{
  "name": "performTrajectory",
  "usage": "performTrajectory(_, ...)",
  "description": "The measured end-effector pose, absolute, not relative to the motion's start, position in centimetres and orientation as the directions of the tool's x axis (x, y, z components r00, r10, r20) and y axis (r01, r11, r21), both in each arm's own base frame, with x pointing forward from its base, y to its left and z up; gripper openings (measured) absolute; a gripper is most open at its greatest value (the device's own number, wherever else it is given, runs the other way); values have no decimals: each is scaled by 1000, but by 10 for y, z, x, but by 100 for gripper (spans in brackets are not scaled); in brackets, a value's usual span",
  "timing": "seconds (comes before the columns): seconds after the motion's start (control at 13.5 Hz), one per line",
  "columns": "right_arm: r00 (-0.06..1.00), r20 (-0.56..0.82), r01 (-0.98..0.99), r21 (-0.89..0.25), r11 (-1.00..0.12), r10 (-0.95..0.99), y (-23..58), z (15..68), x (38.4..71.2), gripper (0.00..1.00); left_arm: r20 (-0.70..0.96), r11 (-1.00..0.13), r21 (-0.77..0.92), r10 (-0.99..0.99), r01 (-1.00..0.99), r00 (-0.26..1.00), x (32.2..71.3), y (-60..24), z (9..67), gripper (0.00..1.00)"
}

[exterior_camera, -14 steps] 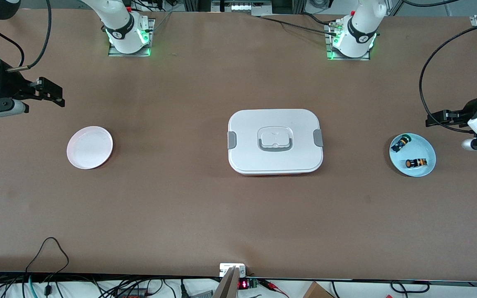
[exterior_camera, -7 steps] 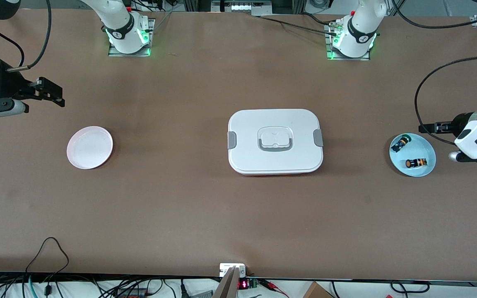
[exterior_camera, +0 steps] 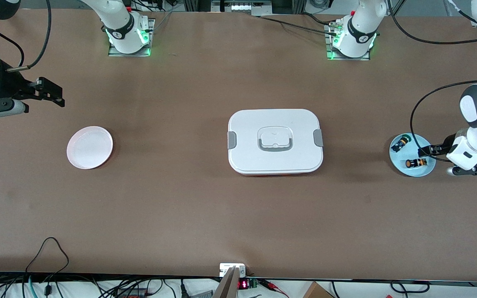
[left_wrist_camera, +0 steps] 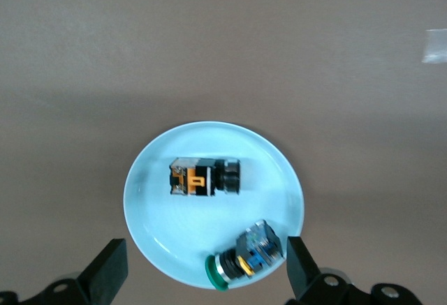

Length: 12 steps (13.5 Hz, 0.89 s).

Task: Transfer orange switch to right arm and place
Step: 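Lower the left gripper onto the orange switch and close it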

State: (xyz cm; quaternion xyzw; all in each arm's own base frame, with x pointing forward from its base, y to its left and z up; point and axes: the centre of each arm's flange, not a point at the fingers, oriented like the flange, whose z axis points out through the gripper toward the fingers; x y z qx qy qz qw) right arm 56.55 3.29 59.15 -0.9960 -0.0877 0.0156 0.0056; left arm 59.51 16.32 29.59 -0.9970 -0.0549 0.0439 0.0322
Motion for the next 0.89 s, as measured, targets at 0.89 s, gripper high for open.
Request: performTrajectory(0.89, 984, -30, 174, -14, -985, 175, 33, 592, 565, 100, 43, -991, -73, 107, 110, 993, 573, 167, 197, 100)
